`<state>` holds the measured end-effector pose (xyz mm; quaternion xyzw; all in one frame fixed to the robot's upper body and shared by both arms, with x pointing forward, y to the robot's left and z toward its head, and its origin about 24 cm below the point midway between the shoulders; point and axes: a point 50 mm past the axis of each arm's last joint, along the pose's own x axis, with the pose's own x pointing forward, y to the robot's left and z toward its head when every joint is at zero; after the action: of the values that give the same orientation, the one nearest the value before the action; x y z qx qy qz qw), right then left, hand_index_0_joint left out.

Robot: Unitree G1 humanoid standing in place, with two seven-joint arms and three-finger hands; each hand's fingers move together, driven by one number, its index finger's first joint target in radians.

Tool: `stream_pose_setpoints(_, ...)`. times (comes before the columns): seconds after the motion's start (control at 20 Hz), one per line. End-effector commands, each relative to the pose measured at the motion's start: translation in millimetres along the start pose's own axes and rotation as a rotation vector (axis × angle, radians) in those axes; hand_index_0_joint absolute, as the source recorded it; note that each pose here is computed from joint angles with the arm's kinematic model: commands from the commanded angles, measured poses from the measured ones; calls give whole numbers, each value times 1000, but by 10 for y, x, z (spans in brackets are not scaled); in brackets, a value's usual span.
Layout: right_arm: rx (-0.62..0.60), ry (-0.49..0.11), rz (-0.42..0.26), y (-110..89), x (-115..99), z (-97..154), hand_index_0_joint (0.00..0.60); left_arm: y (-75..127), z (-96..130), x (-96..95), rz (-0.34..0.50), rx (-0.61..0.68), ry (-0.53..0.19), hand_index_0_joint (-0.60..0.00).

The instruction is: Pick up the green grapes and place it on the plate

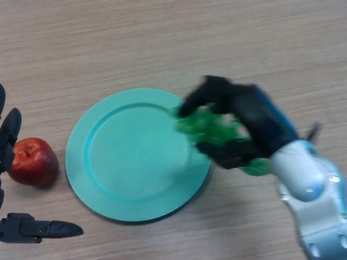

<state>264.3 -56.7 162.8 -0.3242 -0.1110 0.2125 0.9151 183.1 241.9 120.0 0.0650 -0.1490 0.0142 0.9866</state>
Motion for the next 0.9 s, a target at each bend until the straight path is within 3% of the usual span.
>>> stream_pose_setpoints(0.05,-28,-232,-91,-141,23,475,600,138,354,-19,61,96,-236,0)
stream_pose_setpoints(0.15,-2,-296,-67,-56,87,668,600,149,359,-31,65,87,-239,0)
stream_pose_setpoints(0.3,-32,-415,-87,-23,203,917,600,156,363,-57,62,80,-237,0)
stream_pose_setpoints(0.35,-27,-423,-94,-29,220,950,600,159,363,-65,64,79,-237,0)
stream_pose_setpoints(0.45,-29,-428,-103,-40,243,984,399,161,361,-74,66,77,-238,0)
stream_pose_setpoints(0.5,-36,-432,-115,-61,264,1018,250,163,356,-83,67,78,-238,0)
stream_pose_setpoints(0.55,-44,-442,-132,-87,286,1062,150,165,351,-92,69,78,-237,0)
stream_pose_setpoints(0.6,-53,-485,-181,-160,326,1185,8,175,341,-116,73,75,-234,0)
stream_pose_setpoints(0.7,-48,-546,-221,-206,328,1273,0,185,335,-121,81,69,-232,0)
stream_pose_setpoints(0.9,-65,-566,-273,-303,304,1262,0,197,358,-122,87,74,-239,0)
